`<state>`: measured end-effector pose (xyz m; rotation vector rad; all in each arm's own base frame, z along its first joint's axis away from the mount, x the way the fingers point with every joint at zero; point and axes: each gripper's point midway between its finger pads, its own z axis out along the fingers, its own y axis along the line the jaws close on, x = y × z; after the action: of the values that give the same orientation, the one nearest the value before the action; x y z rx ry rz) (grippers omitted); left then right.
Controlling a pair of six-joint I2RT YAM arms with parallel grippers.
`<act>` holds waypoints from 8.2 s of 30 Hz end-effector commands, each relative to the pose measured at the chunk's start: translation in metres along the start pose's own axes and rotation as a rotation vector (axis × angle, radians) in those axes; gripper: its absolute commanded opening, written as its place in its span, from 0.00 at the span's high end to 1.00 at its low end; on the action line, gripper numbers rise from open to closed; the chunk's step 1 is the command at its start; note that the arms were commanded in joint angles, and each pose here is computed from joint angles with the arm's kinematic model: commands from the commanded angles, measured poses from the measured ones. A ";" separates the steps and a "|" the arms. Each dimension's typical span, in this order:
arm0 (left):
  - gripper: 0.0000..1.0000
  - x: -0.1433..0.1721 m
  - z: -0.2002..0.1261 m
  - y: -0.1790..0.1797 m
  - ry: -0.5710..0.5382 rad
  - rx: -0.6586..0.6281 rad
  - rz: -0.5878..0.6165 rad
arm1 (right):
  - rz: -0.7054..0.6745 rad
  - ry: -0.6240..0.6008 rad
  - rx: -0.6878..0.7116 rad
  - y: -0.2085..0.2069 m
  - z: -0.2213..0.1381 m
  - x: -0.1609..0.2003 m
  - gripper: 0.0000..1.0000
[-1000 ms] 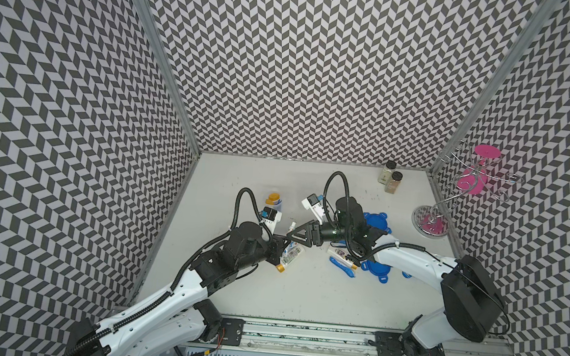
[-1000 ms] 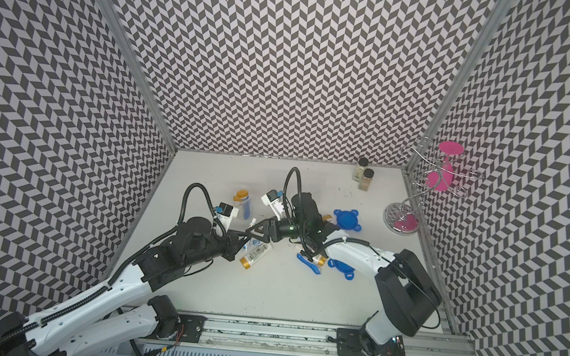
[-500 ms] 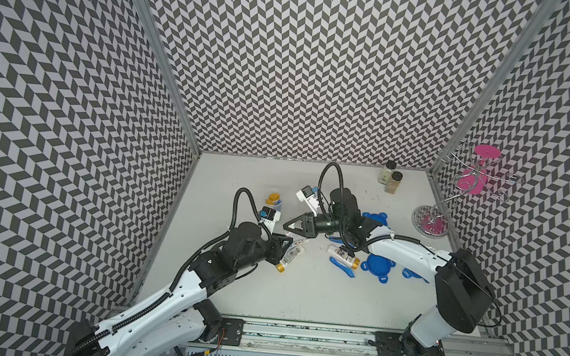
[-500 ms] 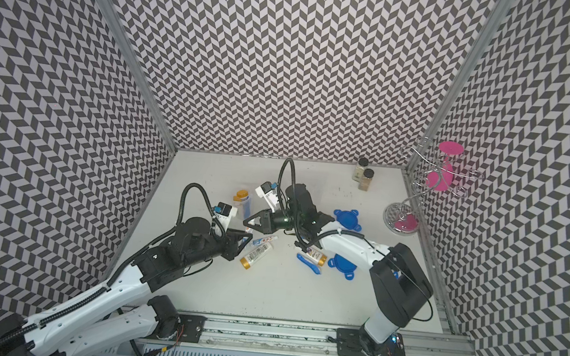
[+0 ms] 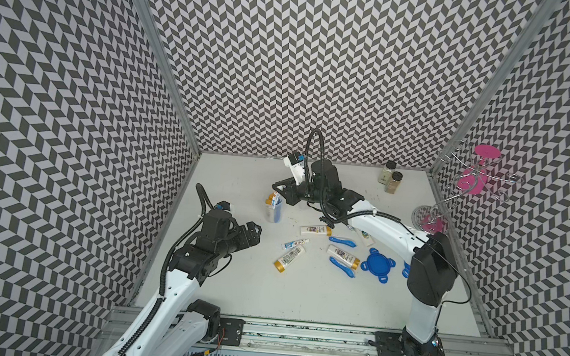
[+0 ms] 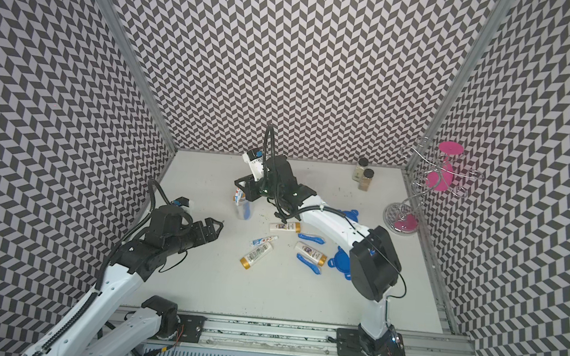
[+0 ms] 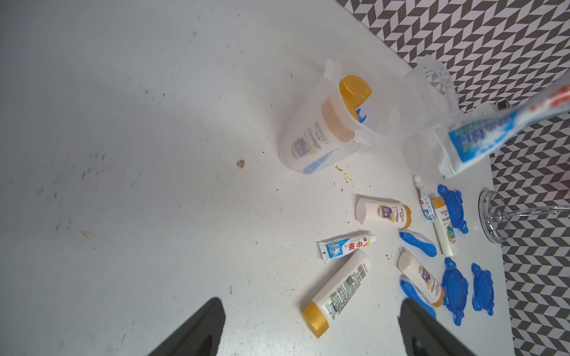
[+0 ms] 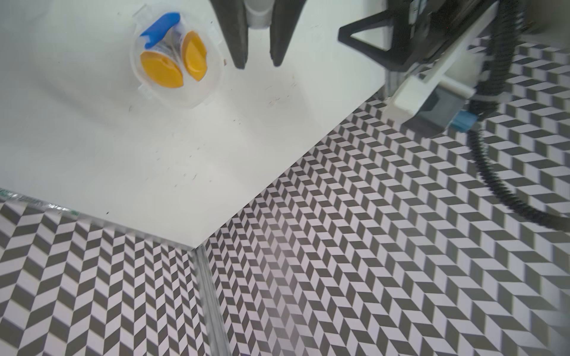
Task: Pack away toiletry kits
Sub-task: Place the toiletry item into the container, then move the lid to the center of the board, then adjust the lid at the center of the board.
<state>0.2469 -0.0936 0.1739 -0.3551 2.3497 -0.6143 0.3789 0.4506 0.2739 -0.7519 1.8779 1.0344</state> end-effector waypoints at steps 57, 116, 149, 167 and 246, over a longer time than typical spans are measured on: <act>0.06 0.038 0.020 -0.039 0.166 0.106 0.161 | -0.090 -0.131 0.309 -0.014 -0.064 -0.051 0.20; 0.04 0.073 0.094 -0.202 0.234 0.407 0.676 | 0.977 0.232 0.773 -0.158 -0.271 0.290 0.00; 0.01 0.226 0.207 -0.269 0.521 0.210 0.597 | 0.789 -0.446 1.173 -0.262 -0.450 0.145 0.00; 0.01 0.267 0.244 -0.265 0.513 0.085 0.640 | 0.686 -0.493 1.217 -0.262 -0.469 0.107 0.01; 0.02 0.244 0.226 -0.214 0.522 -0.012 1.141 | 0.541 -0.381 1.154 -0.162 -0.469 0.073 0.00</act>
<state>0.2407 -0.4709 0.0236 1.1770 2.4621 -0.2317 0.2924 -0.0394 0.2709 0.6160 2.0115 0.2069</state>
